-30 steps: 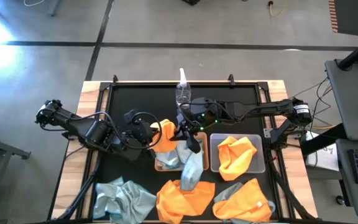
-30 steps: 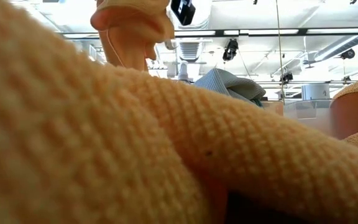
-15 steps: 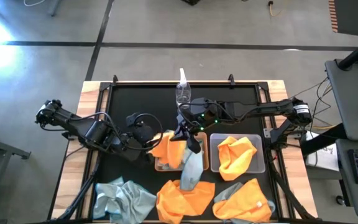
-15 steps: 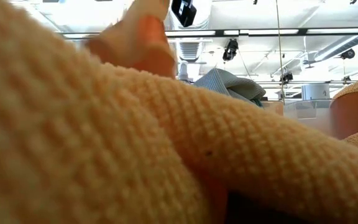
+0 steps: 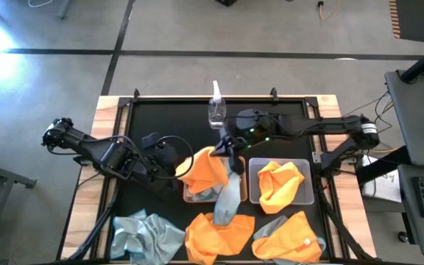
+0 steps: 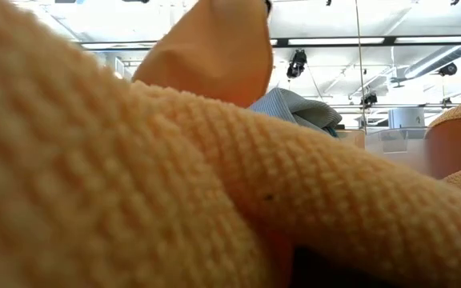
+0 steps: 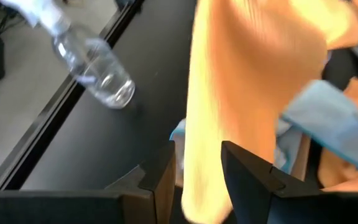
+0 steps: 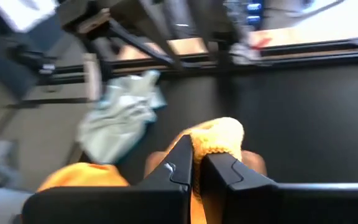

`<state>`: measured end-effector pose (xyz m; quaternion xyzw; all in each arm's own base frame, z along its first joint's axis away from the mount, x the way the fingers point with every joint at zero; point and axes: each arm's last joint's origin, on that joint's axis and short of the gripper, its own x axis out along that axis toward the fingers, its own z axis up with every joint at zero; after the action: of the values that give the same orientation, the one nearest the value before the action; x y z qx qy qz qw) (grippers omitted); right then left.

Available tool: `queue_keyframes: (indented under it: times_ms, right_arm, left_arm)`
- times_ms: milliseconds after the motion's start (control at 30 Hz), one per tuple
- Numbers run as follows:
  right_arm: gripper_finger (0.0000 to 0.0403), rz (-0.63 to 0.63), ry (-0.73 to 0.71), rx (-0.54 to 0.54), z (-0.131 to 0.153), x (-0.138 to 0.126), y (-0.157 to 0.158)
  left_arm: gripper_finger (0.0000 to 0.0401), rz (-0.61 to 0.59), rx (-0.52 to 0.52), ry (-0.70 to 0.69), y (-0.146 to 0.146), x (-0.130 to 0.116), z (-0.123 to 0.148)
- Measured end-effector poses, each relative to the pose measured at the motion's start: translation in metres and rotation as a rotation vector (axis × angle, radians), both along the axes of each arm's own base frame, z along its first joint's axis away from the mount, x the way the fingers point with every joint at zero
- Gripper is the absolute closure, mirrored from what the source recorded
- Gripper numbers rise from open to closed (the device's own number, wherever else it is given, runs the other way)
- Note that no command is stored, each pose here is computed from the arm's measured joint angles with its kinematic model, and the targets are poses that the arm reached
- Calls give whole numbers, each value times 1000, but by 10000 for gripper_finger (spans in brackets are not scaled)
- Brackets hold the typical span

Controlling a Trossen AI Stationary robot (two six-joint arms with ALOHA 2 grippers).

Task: Sort microfiber towel by color & place in baskets
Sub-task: Put the orange towel into the transparent bin

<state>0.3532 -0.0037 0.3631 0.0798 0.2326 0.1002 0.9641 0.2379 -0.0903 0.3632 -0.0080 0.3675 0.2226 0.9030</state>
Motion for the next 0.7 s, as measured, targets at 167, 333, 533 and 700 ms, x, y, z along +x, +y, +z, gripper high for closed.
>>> queue_keyframes:
  times_ms: [167, 333, 533, 700]
  right_arm:
    - [394, -160, 38, -103, 20, -33, -4]
    - [394, -276, 71, -127, 36, -65, -7]
    - [394, -367, 106, -84, 48, -98, -7]
    - [394, -393, 136, -23, 52, -114, -4]
  left_arm:
    - [287, 59, -21, 32, 3, -5, -3]
    - [287, 72, -19, 33, 3, -6, -3]
    - [288, 77, -2, 33, 4, -7, -3]
    - [288, 77, 2, 39, 4, -7, -4]
